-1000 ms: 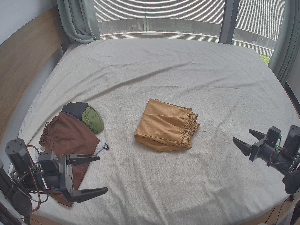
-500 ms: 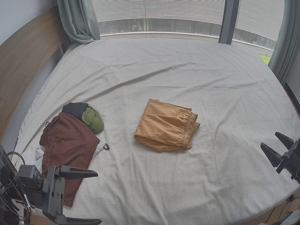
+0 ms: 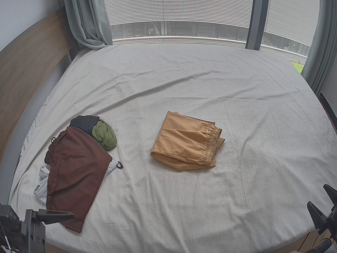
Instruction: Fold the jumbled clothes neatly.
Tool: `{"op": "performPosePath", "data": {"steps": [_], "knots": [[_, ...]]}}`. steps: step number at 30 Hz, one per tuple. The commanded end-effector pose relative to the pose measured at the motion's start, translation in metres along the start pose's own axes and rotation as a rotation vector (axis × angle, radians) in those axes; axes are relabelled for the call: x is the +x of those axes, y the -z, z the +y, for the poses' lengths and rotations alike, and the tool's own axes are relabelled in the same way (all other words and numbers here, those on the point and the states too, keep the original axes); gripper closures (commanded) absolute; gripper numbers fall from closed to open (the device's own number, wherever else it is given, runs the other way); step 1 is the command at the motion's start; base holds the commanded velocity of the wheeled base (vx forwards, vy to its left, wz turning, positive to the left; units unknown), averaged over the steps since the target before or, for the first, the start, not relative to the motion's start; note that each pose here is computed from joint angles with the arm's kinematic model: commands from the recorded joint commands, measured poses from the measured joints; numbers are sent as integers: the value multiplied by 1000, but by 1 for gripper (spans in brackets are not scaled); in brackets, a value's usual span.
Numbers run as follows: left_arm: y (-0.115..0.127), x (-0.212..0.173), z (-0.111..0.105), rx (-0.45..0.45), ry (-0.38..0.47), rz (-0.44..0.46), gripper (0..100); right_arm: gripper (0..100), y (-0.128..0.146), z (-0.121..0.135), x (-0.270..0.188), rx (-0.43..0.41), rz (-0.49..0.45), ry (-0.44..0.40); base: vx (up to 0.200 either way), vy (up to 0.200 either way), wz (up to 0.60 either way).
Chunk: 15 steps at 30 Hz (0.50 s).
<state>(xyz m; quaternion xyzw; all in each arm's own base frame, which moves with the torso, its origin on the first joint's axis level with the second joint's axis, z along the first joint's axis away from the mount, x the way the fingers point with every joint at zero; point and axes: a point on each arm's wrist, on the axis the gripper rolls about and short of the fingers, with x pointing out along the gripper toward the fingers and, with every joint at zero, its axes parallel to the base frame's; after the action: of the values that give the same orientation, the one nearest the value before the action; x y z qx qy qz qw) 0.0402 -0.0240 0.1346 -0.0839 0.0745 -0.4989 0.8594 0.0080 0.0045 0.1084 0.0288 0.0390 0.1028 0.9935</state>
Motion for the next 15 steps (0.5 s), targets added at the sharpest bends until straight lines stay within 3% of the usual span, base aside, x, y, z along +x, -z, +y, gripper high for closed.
{"op": "performPosePath", "data": {"steps": [1,3,4,6,8,10,12,15], "knots": [[41,-34,-45,79,-384,-230,0,0,29,-3,-31,-76,-129,378,0,0,0],[43,-33,-43,97,-417,-224,0,0,29,-3,-31,-72,-138,370,0,0,0],[49,-33,-38,137,-527,-211,0,0,29,-3,-30,-51,-140,339,0,0,0],[54,-34,-34,168,-643,-170,0,0,30,-2,-30,-6,-134,279,0,0,0],[61,-35,-31,165,-744,-109,0,0,33,-1,-29,-12,-107,251,0,0,0],[59,-37,-29,197,-874,-115,0,0,34,-1,-29,-26,-91,244,0,0,0],[59,-39,-28,224,-948,-109,0,0,34,-1,-29,-31,-87,246,0,0,0],[59,-40,-28,241,-984,-101,0,0,34,-1,-29,-37,-86,245,0,0,0]]}}
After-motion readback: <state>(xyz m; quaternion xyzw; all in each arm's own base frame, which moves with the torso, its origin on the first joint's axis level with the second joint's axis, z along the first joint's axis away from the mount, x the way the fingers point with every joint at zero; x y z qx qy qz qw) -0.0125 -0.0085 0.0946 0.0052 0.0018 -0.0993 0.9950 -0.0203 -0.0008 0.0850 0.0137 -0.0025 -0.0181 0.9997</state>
